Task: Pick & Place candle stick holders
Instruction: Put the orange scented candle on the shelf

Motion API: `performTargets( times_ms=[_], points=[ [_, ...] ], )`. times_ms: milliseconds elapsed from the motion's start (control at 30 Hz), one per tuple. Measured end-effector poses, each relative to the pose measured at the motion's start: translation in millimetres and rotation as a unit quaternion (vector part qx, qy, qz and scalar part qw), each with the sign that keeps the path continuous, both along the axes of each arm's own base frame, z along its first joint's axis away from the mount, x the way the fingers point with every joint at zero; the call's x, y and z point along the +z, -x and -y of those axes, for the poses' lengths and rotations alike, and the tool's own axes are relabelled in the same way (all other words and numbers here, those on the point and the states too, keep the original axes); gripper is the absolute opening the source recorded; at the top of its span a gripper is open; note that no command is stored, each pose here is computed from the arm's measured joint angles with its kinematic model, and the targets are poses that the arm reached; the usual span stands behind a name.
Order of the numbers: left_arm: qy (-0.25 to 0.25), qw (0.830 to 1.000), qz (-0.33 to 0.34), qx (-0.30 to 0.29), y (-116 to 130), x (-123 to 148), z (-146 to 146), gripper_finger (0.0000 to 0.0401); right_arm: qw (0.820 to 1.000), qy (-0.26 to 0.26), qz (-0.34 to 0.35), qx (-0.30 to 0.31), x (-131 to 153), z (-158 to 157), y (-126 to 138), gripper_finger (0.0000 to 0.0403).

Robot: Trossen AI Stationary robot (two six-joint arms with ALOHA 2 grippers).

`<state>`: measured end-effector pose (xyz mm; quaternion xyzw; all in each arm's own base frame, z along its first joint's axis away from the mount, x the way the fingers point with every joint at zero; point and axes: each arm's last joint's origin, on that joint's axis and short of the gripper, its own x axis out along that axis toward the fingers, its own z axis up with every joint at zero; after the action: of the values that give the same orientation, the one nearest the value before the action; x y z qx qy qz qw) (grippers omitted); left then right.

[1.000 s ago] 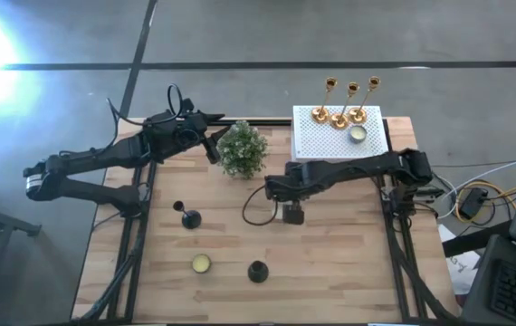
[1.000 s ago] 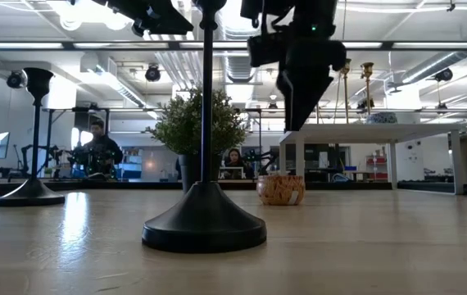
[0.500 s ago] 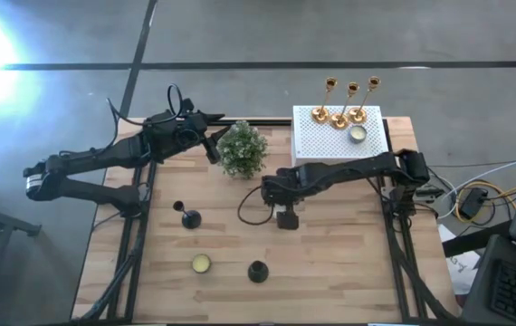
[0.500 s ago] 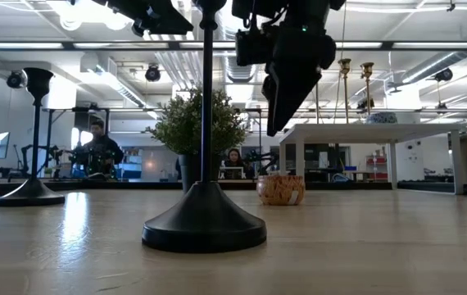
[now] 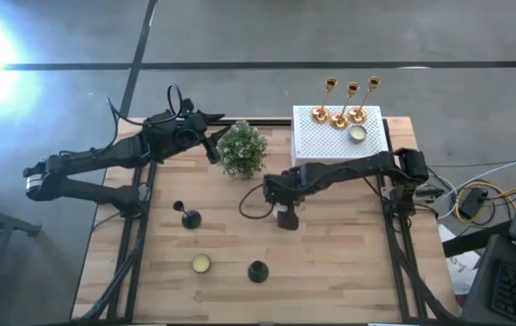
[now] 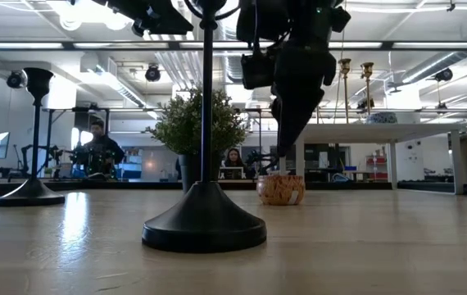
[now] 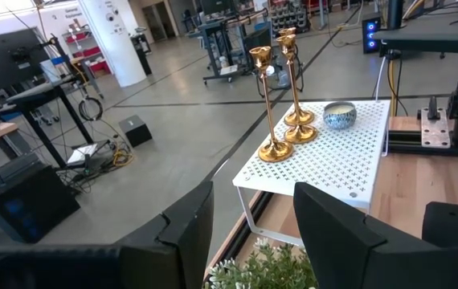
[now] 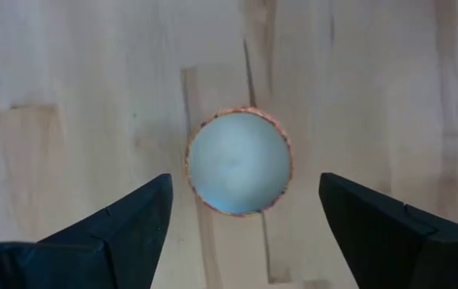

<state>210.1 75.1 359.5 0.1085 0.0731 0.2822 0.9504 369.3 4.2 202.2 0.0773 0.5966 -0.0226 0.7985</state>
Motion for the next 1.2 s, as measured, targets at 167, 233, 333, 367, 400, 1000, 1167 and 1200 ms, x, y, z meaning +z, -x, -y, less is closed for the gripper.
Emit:
performTargets(
  times_ms=[167,233,333,367,400,1000,1167,1200],
  points=[
    [0.0,1.0,0.0,0.0,0.0,0.0,0.0,0.0179,1.0,-0.004,0.001,0.002,-6.5,-0.6,1.5,0.0302],
    [0.0,1.0,0.0,0.0,0.0,0.0,0.1,0.0179,1.0,-0.004,0.003,0.002,-7.7,-0.6,1.6,0.0303],
    [0.0,1.0,0.0,0.0,0.0,0.0,0.1,0.0179,1.0,-0.006,0.006,0.002,-10.9,-0.7,2.0,0.0303],
    [0.0,1.0,0.0,0.0,0.0,0.0,0.1,0.0179,1.0,-0.008,0.007,0.003,-12.5,-0.8,2.3,0.0302],
    [0.0,1.0,0.0,0.0,0.0,0.0,0.1,0.0179,1.0,-0.01,0.01,0.004,-13.9,-1.0,2.3,0.0301],
    [0.0,1.0,0.0,0.0,-0.1,0.0,0.2,0.0179,1.0,-0.016,-0.016,0.009,-45.7,-1.7,-10.1,0.0299],
    [0.0,1.0,0.0,0.0,-0.1,0.0,0.2,0.0179,1.0,-0.011,-0.011,0.005,-42.0,-0.9,-10.7,0.0297],
    [0.0,1.0,0.0,0.0,-0.1,0.0,0.2,0.0179,1.0,-0.009,-0.008,0.005,-39.8,-1.0,-10.3,0.0296]
  ],
)
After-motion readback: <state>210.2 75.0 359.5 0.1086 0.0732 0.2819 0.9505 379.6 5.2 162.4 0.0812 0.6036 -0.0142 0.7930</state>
